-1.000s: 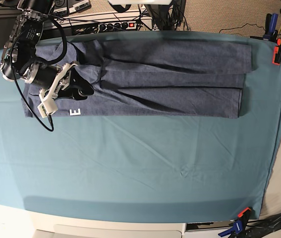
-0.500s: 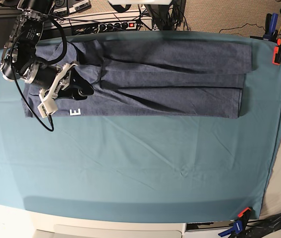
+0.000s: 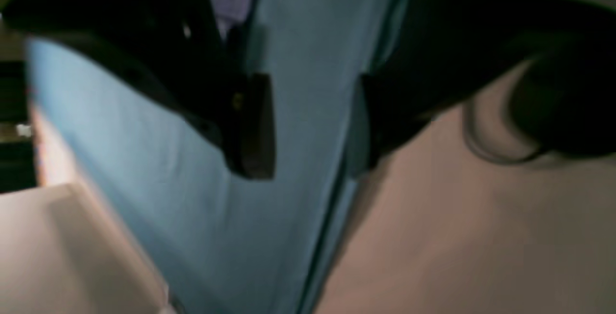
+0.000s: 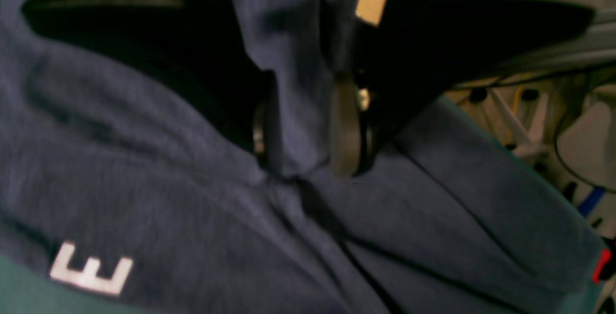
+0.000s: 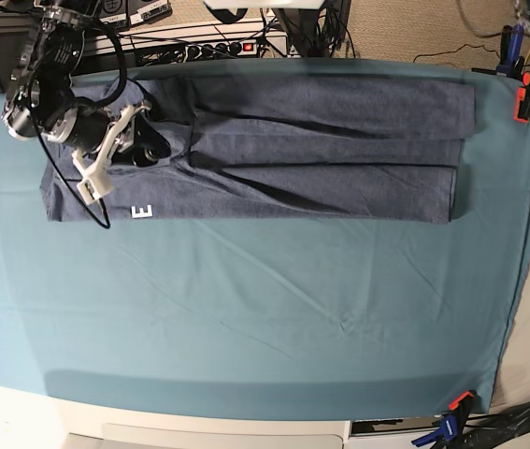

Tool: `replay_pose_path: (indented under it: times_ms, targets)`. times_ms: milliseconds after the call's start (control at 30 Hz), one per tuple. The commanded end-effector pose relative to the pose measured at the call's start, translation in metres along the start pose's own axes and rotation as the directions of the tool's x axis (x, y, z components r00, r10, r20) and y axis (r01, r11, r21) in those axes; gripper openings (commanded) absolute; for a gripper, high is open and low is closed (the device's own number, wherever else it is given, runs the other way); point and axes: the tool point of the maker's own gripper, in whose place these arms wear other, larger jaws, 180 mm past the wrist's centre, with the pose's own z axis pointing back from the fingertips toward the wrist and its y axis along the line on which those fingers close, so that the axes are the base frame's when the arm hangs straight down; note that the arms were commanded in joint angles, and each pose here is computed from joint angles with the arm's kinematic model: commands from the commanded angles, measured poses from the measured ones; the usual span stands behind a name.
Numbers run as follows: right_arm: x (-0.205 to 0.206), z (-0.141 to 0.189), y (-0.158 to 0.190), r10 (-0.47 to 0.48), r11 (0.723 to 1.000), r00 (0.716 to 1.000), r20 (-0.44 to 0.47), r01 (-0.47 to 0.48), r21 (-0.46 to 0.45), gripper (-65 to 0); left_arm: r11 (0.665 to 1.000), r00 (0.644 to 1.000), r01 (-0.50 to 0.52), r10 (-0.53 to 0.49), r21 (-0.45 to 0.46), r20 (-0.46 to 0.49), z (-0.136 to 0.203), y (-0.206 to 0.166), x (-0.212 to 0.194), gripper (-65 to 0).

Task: Fold the T-shirt properly
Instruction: 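Move the left gripper to the strip's other end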

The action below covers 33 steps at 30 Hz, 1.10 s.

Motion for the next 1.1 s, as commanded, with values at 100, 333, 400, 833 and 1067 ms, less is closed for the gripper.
replay_pose_path:
  times_ms: [100, 333, 400, 833, 1067]
  targets:
    - [0.01, 0.002, 0.0, 0.012, 1.0, 0.999, 0.048, -0.011, -0.007, -46.3, 0.995, 0.996, 0.022, -0.014, -0.101, 0.085, 0.0, -0.024, 0.039, -37.9]
    - [0.011, 0.003, 0.0, 0.012, 1.0, 0.999, 0.051, -0.012, -0.008, -46.3, 0.978, 0.985, -0.105, 0.126, -0.178, 0.115, -0.018, -0.027, 0.059, -37.9]
    - [0.011, 0.003, 0.0, 0.012, 1.0, 0.999, 0.051, -0.012, -0.008, -46.3, 0.96, 0.974, -0.175, 0.2, -0.218, 0.101, -0.029, -0.028, 0.058, -37.9]
    - [0.01, 0.003, -0.005, 0.019, 0.999, 0.999, 0.047, -0.017, -0.033, -46.3, 0.773, 0.871, -0.447, 0.492, -0.451, -0.021, -0.078, -0.064, 0.052, -37.9]
    - [0.013, 0.003, -0.005, 0.02, 0.999, 0.998, 0.06, -0.018, -0.036, -46.3, 0.817, 0.915, -0.374, 0.402, -0.438, -0.032, -0.082, -0.069, 0.042, -38.0]
